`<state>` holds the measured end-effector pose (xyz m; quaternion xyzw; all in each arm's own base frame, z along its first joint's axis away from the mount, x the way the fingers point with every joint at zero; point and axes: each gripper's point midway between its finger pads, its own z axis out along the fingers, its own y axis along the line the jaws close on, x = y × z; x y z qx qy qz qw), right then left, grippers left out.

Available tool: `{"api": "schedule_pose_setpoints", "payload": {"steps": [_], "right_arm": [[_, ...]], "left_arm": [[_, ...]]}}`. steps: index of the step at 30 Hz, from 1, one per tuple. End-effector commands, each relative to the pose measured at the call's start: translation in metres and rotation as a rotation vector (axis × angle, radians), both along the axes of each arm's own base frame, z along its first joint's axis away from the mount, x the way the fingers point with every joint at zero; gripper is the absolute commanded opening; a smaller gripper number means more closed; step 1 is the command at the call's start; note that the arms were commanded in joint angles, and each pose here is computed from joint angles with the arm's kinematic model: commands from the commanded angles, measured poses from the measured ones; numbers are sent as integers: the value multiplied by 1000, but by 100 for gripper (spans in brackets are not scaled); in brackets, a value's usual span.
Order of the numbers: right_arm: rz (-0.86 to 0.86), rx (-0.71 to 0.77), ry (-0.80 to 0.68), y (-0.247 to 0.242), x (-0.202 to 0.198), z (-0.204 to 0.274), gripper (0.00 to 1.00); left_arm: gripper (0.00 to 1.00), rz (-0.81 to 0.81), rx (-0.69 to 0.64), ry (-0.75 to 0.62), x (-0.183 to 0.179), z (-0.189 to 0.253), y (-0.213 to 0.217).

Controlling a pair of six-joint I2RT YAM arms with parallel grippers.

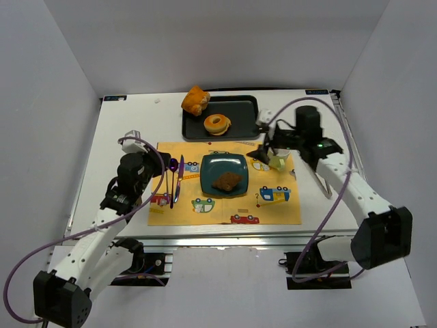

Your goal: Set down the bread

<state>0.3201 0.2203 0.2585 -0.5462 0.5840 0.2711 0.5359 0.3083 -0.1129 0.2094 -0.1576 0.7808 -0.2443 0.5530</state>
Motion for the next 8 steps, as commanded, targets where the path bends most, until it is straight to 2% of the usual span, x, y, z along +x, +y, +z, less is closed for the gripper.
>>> {"api": "schedule_pose_setpoints", "payload": {"steps": [1,4,6,8], "right_arm": [[-162,-81,65,20,21,-15,90],[-420,-108,203,16,47,-27,89],[-489,-90,213,9,55,-14,89],[-488,-52,184,10,54,-7,89]], "left_arm": [[27,30,-18,-22,-7,7,7],[31,45,-16,-25,-9,8,11],[31,45,-9,-20,-8,7,11],[31,43,-4,-16,-7,7,10]]}}
